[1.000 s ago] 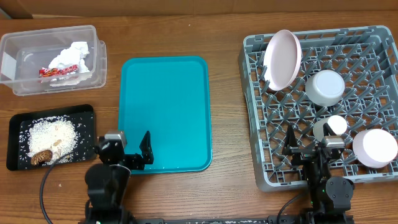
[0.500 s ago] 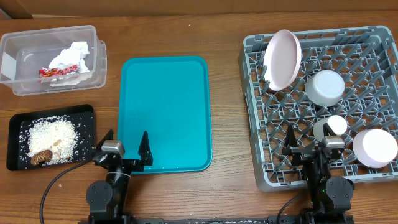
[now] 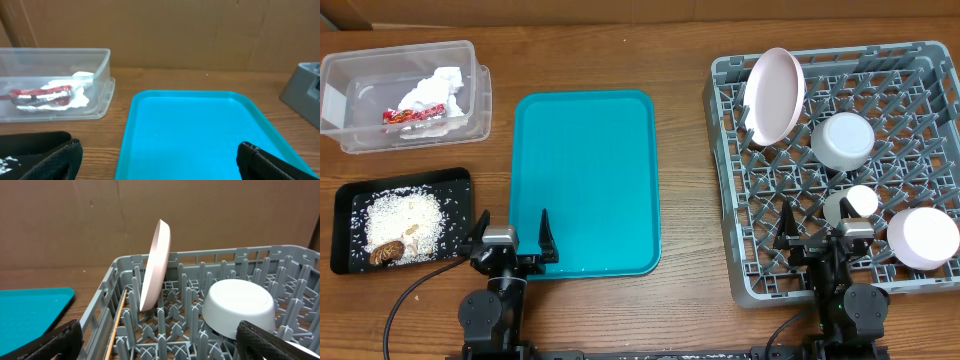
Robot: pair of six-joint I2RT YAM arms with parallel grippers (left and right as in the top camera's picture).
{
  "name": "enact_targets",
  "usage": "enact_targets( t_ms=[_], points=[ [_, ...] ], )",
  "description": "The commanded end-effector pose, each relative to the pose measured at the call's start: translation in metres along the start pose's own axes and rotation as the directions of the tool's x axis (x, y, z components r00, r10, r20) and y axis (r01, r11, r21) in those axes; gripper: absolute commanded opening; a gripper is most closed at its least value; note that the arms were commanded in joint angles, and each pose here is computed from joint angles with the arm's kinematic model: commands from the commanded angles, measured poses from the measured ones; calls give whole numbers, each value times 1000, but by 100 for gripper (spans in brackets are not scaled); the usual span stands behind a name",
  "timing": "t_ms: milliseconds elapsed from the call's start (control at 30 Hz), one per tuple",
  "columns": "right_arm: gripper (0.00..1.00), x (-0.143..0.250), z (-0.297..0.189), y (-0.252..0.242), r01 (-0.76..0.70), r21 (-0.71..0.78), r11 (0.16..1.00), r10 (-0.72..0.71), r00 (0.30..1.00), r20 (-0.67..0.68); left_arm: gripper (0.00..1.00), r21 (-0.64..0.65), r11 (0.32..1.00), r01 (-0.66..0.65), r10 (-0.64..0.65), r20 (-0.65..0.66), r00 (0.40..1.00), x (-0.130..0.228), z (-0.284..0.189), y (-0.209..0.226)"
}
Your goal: Sort waste into correct bins and load items into the dishwasher
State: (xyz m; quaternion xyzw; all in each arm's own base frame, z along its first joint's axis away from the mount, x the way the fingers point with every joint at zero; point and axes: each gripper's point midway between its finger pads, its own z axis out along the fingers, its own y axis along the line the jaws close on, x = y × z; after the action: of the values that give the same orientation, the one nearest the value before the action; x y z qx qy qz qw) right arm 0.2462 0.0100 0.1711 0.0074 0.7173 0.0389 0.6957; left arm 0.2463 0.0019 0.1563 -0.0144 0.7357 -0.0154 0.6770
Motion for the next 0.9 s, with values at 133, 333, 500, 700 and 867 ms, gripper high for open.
enact_targets(
  t_ms=[133,333,500,700,867],
  points=[
    [100,2,0,2,7,-8,1000,-7,1000,4,100,-5,997,-73,73,7,997,0,0,0],
    [100,2,0,2,7,-8,1000,-7,1000,4,100,-4,997,-73,73,7,997,0,0,0],
    [100,2,0,2,7,-8,1000,-7,1000,4,100,-4,997,-73,73,7,997,0,0,0],
    [100,2,0,2,7,-8,1000,-7,1000,4,100,-5,997,-73,73,7,997,0,0,0],
    [100,2,0,2,7,-8,1000,-7,1000,4,100,-4,997,-73,73,7,997,0,0,0]
  ],
)
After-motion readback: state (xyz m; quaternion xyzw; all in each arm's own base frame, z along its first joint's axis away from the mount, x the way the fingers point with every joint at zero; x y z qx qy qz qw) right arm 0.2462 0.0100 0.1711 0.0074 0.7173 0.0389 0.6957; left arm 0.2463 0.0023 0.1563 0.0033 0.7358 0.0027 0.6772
